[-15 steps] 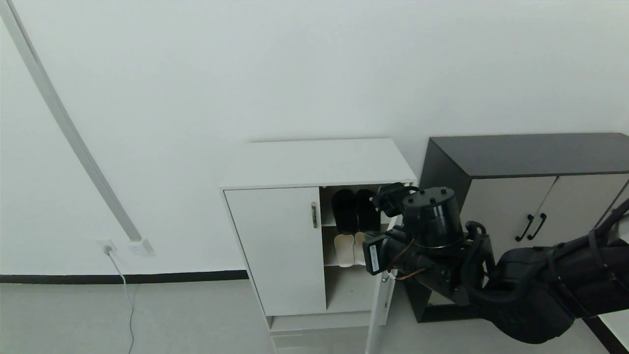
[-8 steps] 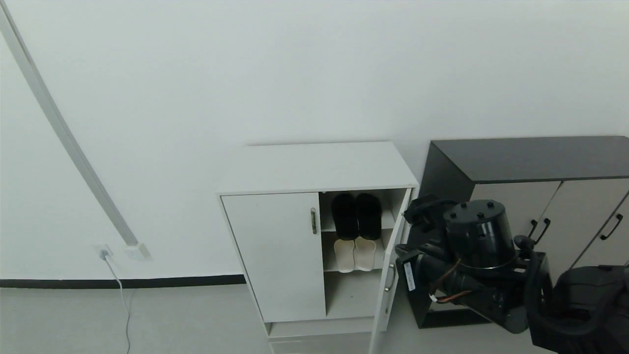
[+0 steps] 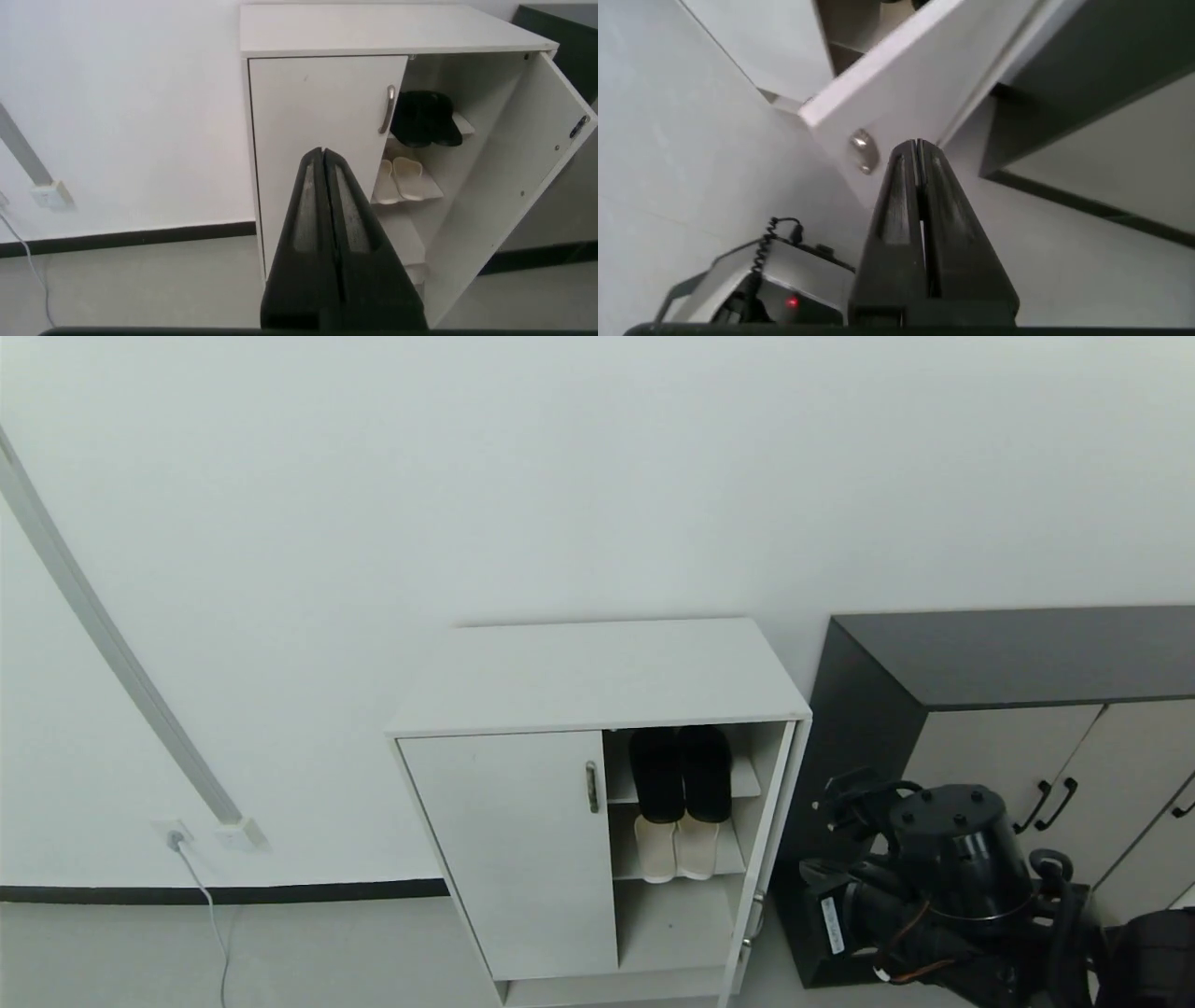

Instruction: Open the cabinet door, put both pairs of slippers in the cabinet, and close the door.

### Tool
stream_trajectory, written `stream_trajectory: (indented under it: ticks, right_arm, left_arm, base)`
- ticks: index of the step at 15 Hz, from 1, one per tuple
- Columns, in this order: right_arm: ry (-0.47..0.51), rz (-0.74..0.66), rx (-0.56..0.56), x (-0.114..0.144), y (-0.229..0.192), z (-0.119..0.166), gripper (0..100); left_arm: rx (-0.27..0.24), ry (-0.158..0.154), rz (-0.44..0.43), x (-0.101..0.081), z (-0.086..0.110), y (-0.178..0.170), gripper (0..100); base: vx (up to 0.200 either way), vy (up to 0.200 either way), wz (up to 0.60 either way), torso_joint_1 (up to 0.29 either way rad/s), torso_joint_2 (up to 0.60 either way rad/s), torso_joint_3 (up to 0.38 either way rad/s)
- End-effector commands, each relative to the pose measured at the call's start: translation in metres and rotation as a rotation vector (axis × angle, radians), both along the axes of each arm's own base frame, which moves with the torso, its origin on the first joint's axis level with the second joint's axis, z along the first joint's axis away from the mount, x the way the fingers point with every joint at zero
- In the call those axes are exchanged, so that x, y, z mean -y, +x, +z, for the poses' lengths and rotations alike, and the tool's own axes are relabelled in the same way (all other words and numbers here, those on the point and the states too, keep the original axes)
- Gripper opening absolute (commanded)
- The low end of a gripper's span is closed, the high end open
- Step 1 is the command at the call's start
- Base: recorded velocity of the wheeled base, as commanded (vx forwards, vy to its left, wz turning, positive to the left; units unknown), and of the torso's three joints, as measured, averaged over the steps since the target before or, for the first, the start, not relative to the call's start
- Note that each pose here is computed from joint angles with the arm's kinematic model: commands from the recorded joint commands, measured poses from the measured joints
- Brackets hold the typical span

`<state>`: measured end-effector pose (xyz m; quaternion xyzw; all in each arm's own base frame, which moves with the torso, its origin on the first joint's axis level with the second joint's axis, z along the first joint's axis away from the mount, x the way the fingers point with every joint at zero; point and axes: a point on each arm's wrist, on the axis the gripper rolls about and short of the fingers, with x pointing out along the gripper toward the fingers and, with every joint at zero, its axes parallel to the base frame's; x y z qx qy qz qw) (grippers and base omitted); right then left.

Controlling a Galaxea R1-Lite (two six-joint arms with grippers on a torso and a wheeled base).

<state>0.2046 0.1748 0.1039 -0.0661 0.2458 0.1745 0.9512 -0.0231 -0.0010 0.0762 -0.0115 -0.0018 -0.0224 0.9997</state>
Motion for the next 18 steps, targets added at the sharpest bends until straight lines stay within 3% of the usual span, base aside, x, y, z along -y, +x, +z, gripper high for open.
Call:
stream_trajectory:
  ticks: [1, 18]
  right_arm:
    - [-0.011, -0.007, -0.045, -0.011, 0.012, -0.023, 0]
    - [0.095, -0.075, 0.033, -0.055, 0.144, -0.07, 0]
  left_arm:
    - [-0.001, -0.001, 0.0, 0.0, 0.0, 0.0, 0]
    - [-0.001, 0.0, -0.001, 0.0, 0.0, 0.0, 0]
  base:
    - [0.0, 0.0, 0.0, 0.0, 0.0, 0.0]
    - [0.0, 0.0, 0.0, 0.0, 0.0, 0.0]
